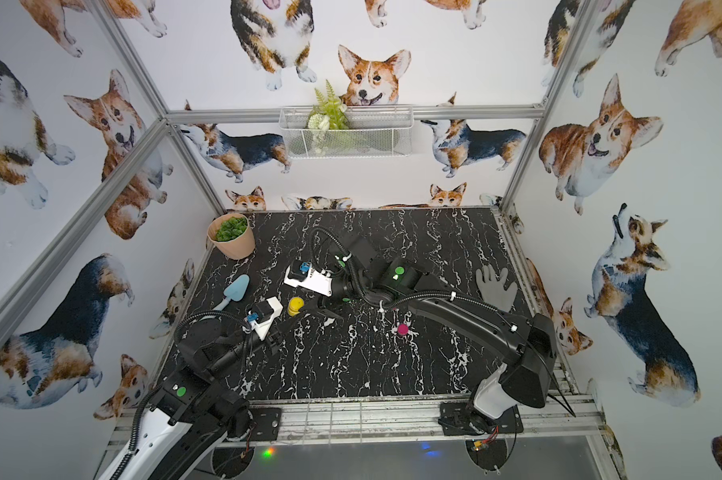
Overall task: Close the paint jar lid
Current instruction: Screw the lid onto the paint jar.
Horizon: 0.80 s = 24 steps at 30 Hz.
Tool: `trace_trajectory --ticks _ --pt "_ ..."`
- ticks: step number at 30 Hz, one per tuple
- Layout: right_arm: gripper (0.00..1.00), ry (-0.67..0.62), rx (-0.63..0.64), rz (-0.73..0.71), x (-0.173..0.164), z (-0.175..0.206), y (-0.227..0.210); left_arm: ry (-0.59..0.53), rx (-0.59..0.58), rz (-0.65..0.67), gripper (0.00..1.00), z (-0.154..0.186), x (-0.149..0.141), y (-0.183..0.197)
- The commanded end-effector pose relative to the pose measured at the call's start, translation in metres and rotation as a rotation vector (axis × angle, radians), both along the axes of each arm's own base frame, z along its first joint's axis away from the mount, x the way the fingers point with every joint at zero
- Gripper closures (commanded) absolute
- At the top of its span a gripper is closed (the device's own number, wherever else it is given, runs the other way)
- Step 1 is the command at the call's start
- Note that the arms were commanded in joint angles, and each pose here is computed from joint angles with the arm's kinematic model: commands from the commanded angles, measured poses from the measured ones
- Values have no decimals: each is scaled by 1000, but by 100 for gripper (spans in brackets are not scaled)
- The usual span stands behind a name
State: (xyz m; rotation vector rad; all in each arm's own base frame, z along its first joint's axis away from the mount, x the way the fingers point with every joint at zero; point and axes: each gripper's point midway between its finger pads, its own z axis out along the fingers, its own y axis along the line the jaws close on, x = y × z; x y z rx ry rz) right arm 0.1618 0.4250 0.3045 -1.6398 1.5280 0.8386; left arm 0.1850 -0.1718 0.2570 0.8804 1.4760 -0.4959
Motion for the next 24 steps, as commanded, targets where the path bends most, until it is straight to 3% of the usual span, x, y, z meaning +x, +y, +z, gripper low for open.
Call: trace_trajectory --ticks 1,19,24 --pt "49 -29 -42 35 -3 -9 0 -30 -4 -7 67 7 -1 0" --pt "56 -23 -51 40 -1 -13 13 -36 -8 -5 67 9 -1 0" --pt "62 -17 -46 36 -3 -12 14 -39 -8 1 67 9 0 1"
